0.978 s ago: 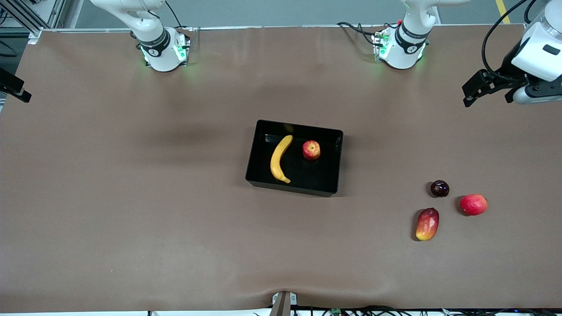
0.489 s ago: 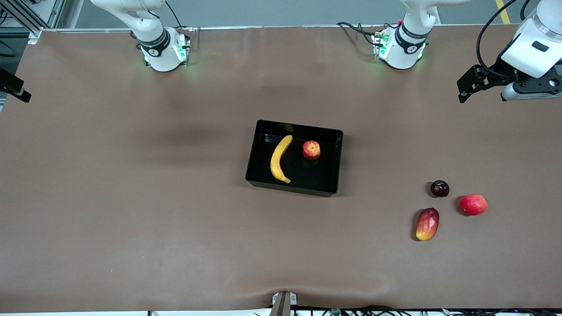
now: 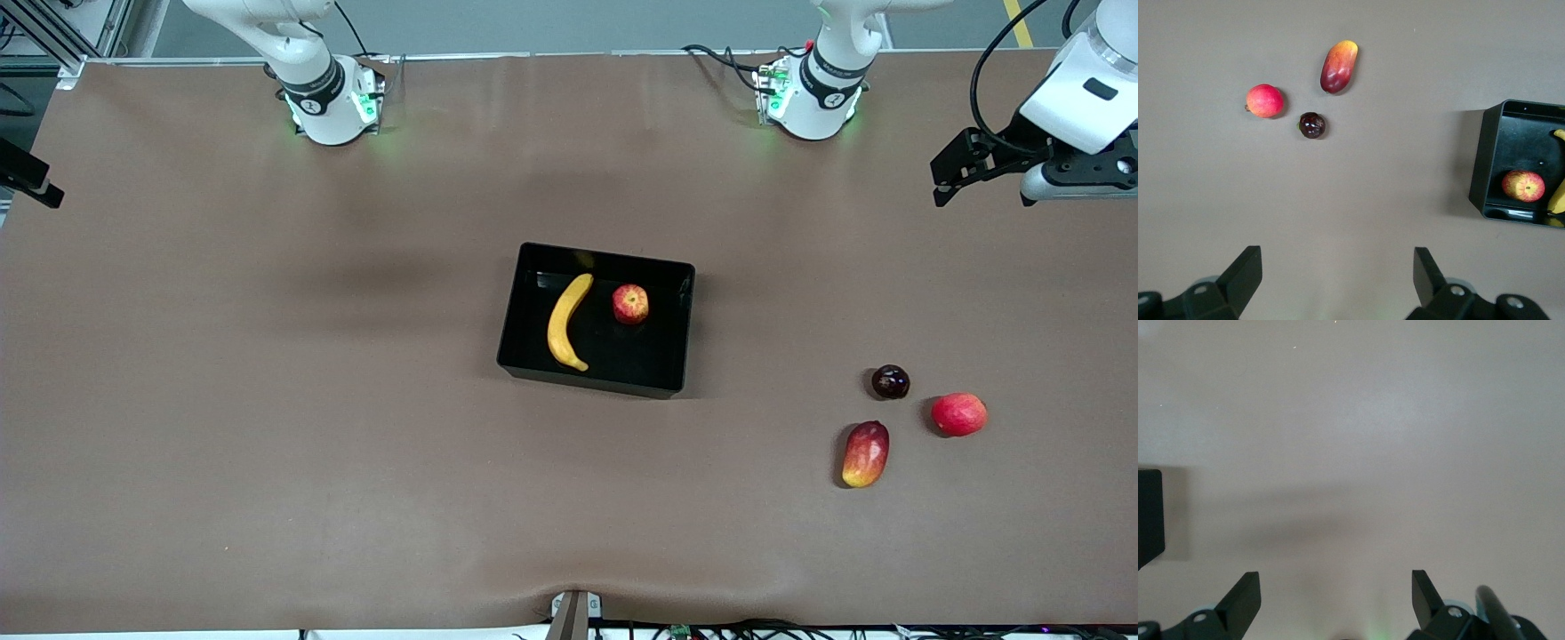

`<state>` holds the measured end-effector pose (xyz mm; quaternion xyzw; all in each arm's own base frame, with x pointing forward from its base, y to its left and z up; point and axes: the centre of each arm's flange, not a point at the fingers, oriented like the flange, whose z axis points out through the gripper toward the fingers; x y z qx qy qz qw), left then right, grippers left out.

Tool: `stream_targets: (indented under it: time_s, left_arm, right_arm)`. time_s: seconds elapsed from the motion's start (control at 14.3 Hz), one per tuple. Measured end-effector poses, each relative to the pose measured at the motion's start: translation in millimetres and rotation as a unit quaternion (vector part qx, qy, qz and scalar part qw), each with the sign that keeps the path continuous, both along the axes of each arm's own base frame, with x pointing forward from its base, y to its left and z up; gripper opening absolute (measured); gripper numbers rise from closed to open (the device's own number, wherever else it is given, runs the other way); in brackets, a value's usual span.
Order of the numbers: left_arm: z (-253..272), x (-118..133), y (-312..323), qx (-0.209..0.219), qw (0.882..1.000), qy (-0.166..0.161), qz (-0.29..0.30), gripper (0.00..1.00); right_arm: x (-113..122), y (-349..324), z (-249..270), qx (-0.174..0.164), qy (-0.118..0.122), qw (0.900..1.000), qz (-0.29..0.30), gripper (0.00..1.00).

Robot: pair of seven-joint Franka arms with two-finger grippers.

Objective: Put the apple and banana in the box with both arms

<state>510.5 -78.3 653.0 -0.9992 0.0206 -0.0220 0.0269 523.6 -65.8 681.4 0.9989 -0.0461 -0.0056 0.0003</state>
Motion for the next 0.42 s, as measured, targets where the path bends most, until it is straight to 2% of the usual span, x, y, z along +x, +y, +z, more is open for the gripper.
stream_targets:
  time_s: [0.21,0.42]
  left_arm:
    - [0.3,-1.0,0.2,0.001,1.000,0.004,0.000,1.00]
    - [1.1,-1.3,0.2,0.001,1.000,0.004,0.000,1.00]
  right_arm:
    - [0.1,1.2,-0.1,0.000,0.000,1.000,0.002,1.00]
    - [-0.1,0.3,-0.1,0.001,0.001,0.999,0.039,1.00]
